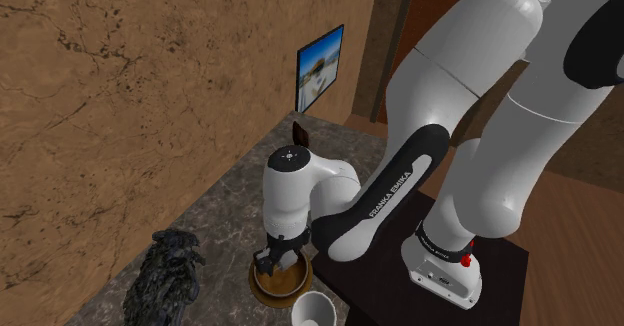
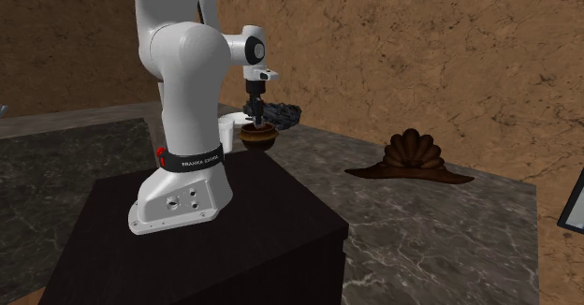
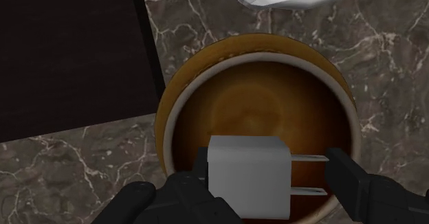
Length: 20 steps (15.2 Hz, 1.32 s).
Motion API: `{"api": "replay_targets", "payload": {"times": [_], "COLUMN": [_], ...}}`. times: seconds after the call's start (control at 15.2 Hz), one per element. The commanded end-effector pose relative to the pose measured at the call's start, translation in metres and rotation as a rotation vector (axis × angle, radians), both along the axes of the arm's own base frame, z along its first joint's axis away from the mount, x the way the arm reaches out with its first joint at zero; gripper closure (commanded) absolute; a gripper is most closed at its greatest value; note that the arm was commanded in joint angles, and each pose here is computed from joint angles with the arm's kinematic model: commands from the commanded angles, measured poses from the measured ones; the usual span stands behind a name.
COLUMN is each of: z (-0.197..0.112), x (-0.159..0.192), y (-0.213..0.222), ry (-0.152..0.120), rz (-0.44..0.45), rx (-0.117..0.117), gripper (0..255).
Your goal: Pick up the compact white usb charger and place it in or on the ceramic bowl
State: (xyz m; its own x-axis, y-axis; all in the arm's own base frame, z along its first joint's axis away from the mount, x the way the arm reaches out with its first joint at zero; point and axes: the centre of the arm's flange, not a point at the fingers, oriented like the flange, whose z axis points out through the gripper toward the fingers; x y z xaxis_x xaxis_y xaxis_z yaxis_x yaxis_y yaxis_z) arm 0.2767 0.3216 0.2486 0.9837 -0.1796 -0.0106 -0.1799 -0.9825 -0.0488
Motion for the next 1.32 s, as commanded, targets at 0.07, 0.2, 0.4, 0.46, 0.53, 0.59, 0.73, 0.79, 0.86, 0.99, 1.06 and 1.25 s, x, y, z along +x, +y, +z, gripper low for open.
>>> {"api": "replay_targets", "payload": {"times": [0.07,0.2,0.4,0.46,0.53,0.59,0.73,0.79,0.86,0.99,1.06,1.25], "z": [-0.001,-0.001,-0.001,-0.001,-0.001,-0.001,-0.001,0.012,0.025,0.049,0.049,0.049], "x": [0.000,0.000,0.000,0.000,0.000,0.000,0.000,0.000,0.000,0.000,0.000,0.000], "y": [0.001,0.001,0.001,0.001,0.001,0.001,0.001,0.000,-0.001,-0.002,-0.002,-0.002], "ry": [0.000,0.000,0.000,0.000,0.000,0.000,0.000,0.000,0.000,0.000,0.000,0.000], "rz": [0.000,0.000,0.000,0.000,0.000,0.000,0.000,0.000,0.000,0.000,0.000,0.000], "rx": [0.001,0.001,0.001,0.001,0.001,0.001,0.001,0.001,0.001,0.001,0.001,0.001], "gripper": [255,255,0,0,0,0,0,0,0,0,0,0]}}
